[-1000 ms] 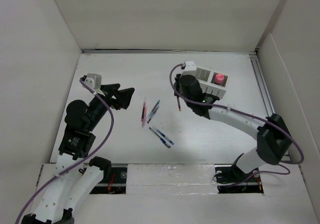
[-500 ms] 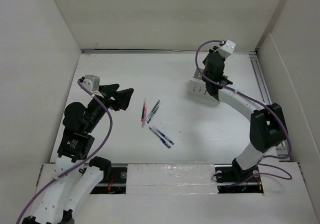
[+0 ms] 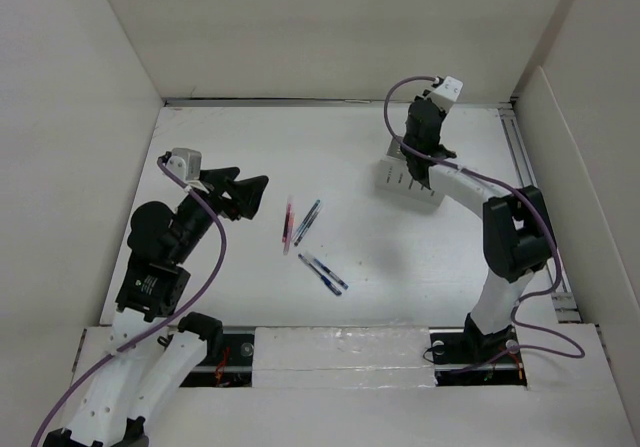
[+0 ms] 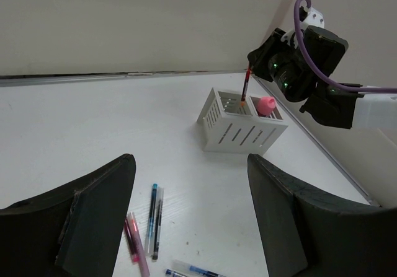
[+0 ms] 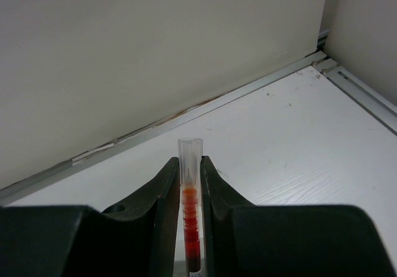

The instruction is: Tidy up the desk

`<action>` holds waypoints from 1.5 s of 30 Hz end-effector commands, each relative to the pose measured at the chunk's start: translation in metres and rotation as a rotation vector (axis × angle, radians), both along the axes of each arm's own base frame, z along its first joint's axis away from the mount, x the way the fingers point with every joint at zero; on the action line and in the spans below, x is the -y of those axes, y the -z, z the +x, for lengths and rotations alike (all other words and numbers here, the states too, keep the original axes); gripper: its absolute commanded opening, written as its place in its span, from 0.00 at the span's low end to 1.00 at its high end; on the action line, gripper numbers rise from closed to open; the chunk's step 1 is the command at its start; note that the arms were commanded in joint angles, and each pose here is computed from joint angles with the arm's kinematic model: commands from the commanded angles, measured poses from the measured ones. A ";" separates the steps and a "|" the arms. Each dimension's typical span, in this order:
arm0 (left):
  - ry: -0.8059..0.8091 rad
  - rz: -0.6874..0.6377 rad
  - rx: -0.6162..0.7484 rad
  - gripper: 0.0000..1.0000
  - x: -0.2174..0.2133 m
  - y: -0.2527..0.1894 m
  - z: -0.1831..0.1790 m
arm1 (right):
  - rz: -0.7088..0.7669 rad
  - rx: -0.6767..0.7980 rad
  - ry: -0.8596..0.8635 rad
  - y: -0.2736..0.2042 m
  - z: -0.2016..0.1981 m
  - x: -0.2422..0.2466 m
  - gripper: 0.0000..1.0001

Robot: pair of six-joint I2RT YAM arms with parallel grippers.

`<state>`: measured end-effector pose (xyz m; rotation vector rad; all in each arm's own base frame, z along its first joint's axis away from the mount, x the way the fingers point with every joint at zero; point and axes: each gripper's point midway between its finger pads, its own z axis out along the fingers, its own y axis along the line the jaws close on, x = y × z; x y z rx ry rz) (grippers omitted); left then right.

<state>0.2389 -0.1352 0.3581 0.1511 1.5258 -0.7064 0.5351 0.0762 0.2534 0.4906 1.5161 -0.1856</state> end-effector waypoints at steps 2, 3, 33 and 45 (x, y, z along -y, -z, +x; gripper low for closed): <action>0.004 -0.005 0.041 0.68 0.001 -0.013 0.000 | 0.031 0.035 -0.014 0.000 -0.004 -0.015 0.00; 0.007 -0.004 0.041 0.68 0.001 -0.013 0.000 | 0.033 0.029 -0.022 0.004 -0.006 -0.020 0.00; 0.001 -0.012 0.052 0.68 -0.001 -0.016 -0.004 | 0.297 -0.138 -0.821 0.003 -0.165 -0.212 0.00; -0.011 -0.017 0.054 0.68 -0.003 -0.017 -0.004 | 0.126 -0.735 -1.092 0.165 -0.293 -0.268 0.37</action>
